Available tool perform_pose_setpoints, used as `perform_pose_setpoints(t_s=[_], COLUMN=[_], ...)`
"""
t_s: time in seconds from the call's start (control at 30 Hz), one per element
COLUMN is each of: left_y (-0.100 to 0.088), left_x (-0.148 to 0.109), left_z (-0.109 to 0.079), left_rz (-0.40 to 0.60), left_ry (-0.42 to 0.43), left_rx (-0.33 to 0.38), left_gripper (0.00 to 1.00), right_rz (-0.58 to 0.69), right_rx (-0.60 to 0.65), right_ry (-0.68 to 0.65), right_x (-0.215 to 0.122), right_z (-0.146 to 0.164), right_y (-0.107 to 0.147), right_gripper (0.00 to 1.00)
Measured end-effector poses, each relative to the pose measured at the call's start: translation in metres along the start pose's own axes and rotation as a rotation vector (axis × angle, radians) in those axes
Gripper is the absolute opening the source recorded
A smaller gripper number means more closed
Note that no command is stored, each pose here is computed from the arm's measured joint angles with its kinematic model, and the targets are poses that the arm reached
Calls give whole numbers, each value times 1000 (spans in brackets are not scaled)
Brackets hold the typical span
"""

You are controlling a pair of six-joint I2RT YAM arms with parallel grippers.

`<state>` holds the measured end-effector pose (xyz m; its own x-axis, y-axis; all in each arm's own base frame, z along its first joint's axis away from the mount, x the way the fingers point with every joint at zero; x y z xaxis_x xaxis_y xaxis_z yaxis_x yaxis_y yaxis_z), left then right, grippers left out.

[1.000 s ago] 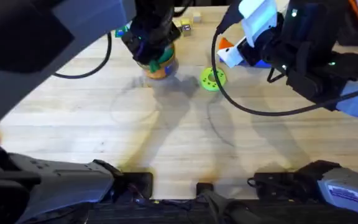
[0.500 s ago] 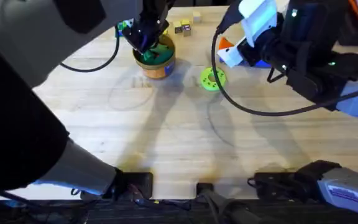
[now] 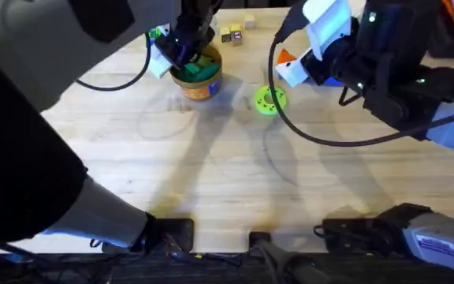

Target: Pick up the gripper from the table and insert it into the empty holder that is missing its gripper. Then pick up a screw, insert it into the mounting hole, and use the screwdriver to tighten it. Finally, clean up the table by picking up the vegetable and placing it into the bucket.

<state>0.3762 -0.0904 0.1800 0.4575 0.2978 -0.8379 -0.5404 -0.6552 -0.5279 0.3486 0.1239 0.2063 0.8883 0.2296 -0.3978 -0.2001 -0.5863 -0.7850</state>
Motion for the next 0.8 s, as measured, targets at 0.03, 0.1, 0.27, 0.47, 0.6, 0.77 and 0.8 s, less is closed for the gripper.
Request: perform_pose_setpoints(t_s=[0.03,0.1,0.27,0.47,0.6,0.77,0.8], left_y=[0,0,-3,-21,-28,-21,-19], left_x=[0,0,-12,-58,-90,-121,-126], left_z=[0,0,6,24,39,52,53], left_rz=[0,1,2,-34,-54,-17,-6], left_ry=[0,-2,1,52,102,223,247], left_rx=[8,36,163,333,492,696,727], left_gripper=[955,955,957,959,959,958,959], right_rz=[4,4,17,136,207,290,307], right_rx=[18,80,253,339,350,349,351], right_ry=[-2,-2,-6,-44,-65,-89,-94], right_x=[0,0,-5,-36,-62,-96,-103], right_z=[0,0,0,0,-10,-22,-24], right_y=[1,1,2,9,-3,-16,-18], right_gripper=[991,991,991,991,991,991,991])
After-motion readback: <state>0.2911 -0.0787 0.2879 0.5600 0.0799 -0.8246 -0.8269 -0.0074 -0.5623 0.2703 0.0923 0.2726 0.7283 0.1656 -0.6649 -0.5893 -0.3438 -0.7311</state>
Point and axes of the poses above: each hand's point on the last joint's axis, 136 mm out from that joint toward the fingers, its own x axis out along the fingers, its own z axis along the line the jaws close on, y = z × x, the point moved 4 cm from there along -x, back along the fingers, and after that the axes turned 3 degrees about x, right-handed, at the moved point
